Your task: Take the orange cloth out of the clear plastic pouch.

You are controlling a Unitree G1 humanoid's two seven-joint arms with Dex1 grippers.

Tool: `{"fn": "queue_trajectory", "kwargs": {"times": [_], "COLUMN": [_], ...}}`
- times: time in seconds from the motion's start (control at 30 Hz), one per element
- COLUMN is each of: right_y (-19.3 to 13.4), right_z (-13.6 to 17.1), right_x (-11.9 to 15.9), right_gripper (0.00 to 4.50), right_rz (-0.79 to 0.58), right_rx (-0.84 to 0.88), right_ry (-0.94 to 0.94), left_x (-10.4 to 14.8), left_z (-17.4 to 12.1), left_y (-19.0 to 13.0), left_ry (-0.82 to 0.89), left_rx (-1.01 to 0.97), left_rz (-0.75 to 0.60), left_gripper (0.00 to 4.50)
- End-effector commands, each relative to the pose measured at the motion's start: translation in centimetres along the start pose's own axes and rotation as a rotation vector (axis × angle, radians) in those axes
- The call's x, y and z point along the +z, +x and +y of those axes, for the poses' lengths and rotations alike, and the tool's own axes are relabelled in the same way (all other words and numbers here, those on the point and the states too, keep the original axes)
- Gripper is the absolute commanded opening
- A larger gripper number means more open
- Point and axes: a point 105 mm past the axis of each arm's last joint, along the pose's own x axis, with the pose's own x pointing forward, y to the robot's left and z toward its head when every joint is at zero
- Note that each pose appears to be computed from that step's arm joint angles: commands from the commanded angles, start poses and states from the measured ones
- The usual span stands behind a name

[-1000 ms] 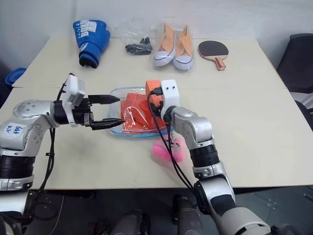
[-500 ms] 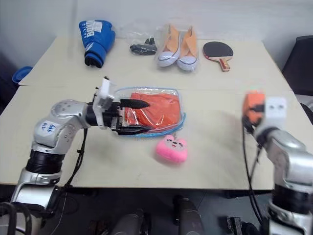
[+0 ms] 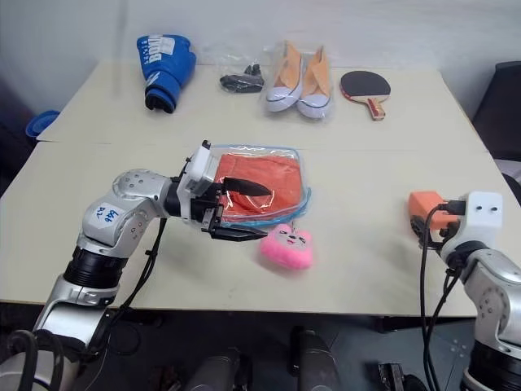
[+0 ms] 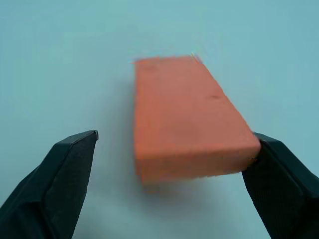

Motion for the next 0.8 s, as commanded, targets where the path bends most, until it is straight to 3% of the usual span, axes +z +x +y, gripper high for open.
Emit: {"fn": "queue_trajectory", "kwargs": {"times": [0.03,0.23,0.47,0.63,0.8], "right_y": [-1.7,-4.9,-10.5,-11.5,-11.6], "right_z": [-0.4,4.0,11.6,13.5,13.8], "right_x": [3.3,7.8,7.1,6.4,6.2], "right_gripper": [4.45,4.45,4.45,4.45,4.45], "right_rz": [-0.080,-0.142,-0.104,-0.095,-0.098], "right_rx": [0.022,0.372,0.937,1.070,1.088], "right_ry": [-0.117,-0.389,-0.556,-0.556,-0.553], "left_x": [0.5,-2.3,-4.0,-5.1,-5.5], "left_z": [0.5,2.8,3.7,3.3,3.9], "left_y": [-0.6,-4.8,-9.2,-8.8,-8.2], "left_ry": [0.068,0.197,0.328,0.374,0.416], "left_rx": [0.023,0.163,0.235,0.228,0.251], "left_rz": [0.021,0.262,0.498,0.549,0.574], "left_gripper": [4.50,4.50,4.50,4.50,4.50]}}
